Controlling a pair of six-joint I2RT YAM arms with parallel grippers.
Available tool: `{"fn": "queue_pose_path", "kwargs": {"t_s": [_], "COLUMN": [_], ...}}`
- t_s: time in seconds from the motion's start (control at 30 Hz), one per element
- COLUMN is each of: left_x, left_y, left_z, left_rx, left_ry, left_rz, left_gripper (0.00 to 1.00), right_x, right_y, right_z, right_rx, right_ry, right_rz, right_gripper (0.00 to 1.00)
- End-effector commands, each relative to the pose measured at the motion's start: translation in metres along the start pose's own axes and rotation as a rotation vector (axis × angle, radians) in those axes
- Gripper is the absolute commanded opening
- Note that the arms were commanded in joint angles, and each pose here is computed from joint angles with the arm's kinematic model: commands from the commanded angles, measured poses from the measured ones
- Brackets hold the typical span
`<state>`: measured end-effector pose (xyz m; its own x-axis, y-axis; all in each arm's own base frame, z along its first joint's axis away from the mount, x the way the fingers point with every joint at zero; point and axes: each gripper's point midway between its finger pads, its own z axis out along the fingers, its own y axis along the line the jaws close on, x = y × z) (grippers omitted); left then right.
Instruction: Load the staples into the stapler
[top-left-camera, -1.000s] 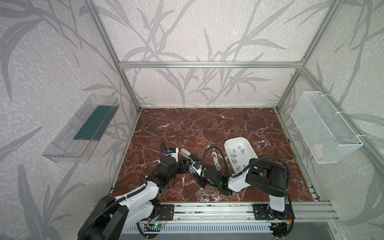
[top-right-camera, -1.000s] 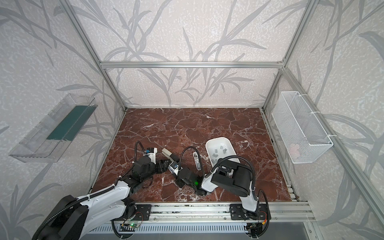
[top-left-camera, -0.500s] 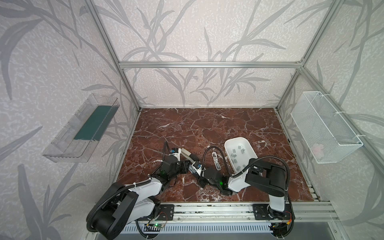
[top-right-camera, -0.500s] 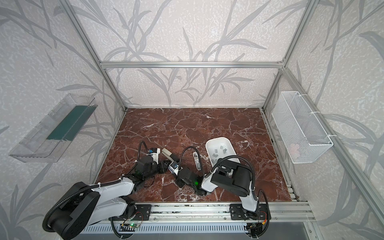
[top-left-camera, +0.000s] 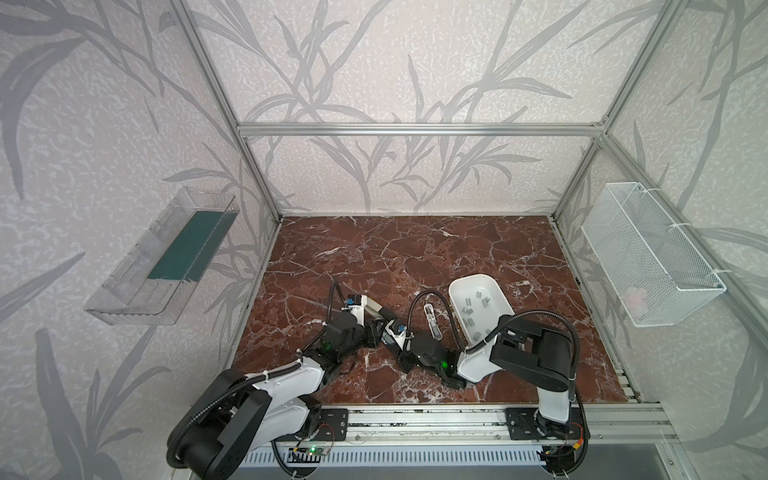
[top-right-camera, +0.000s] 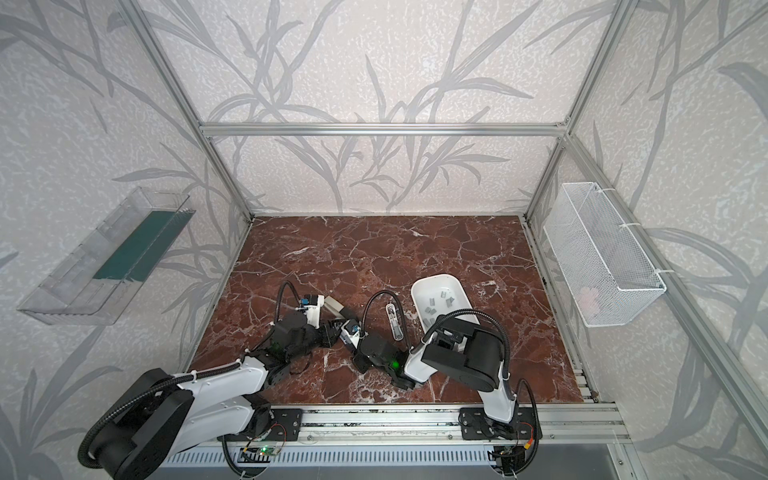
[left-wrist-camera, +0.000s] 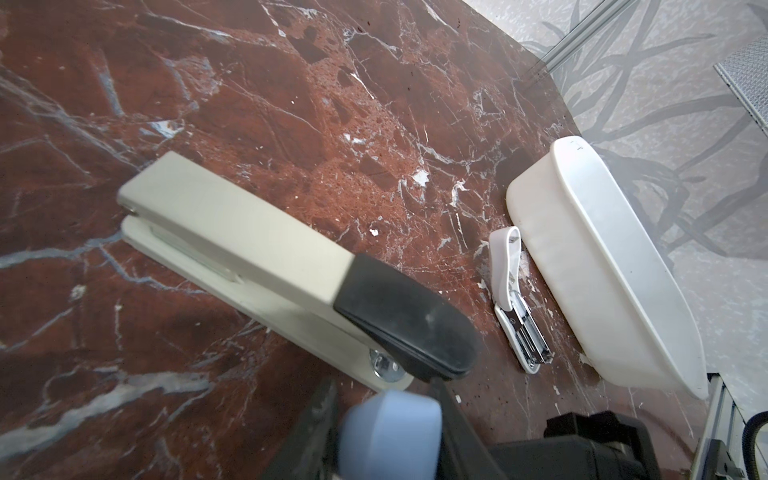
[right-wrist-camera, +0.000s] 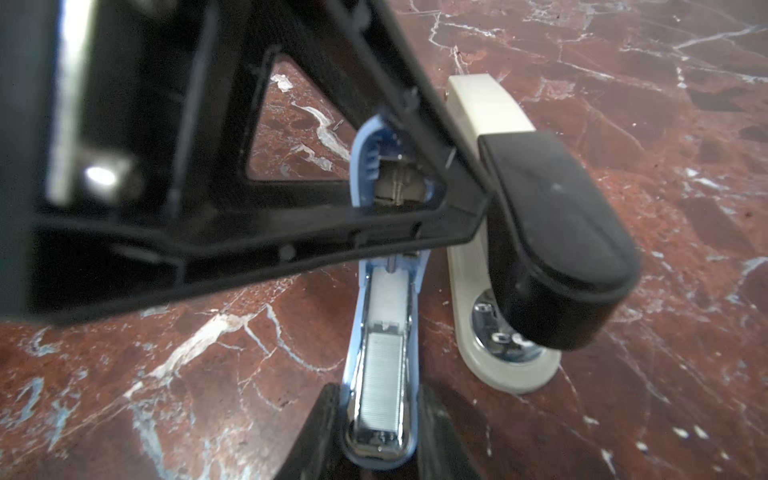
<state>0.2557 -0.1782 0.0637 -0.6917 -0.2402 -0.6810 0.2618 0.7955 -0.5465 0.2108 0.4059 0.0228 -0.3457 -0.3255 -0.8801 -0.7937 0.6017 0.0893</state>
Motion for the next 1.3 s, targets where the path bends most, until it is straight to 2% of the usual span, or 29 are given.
{"fn": "queue_pose_path", "kwargs": {"t_s": [0.0, 0.2, 0.4, 0.73, 0.97, 1.27], "left_x": [0.006, 0.01, 0.025, 0.028, 0.029, 0.039], "left_y": [-0.017, -0.023, -0.021, -0.008, 0.006, 0.015], "left_z": [0.0, -0.002, -0.004, -0.002, 0.005, 0.022], "left_rx": [0.069, 0.084, 0.066, -0.007, -0.083, -0.117], "left_ry": [0.014, 0.007, 0.011, 0.004, 0.009, 0.044], "left_rz": [0.033, 0.059, 0.096, 0.109, 0.125, 0.136], "left_gripper": [0.4, 0.45, 0.56, 0.52, 0.5, 0.47], "right_x": [0.027, 0.027, 0.027, 0.026, 0.014, -0.004], "right_y": [-0.004, -0.004, -0.006, -0.005, -0.003, -0.006], "right_z": [0.002, 0.003, 0.003, 0.002, -0.006, -0.025], "right_rx": [0.004, 0.004, 0.009, 0.006, -0.008, 0.003], "right_ry": [0.077, 0.079, 0.079, 0.076, 0.038, -0.015], "right_rz": [-0.008, -0.009, -0.005, -0.007, 0.0, -0.007], "right_gripper": [0.23, 0.24, 0.23, 0.23, 0.34, 0.4]}}
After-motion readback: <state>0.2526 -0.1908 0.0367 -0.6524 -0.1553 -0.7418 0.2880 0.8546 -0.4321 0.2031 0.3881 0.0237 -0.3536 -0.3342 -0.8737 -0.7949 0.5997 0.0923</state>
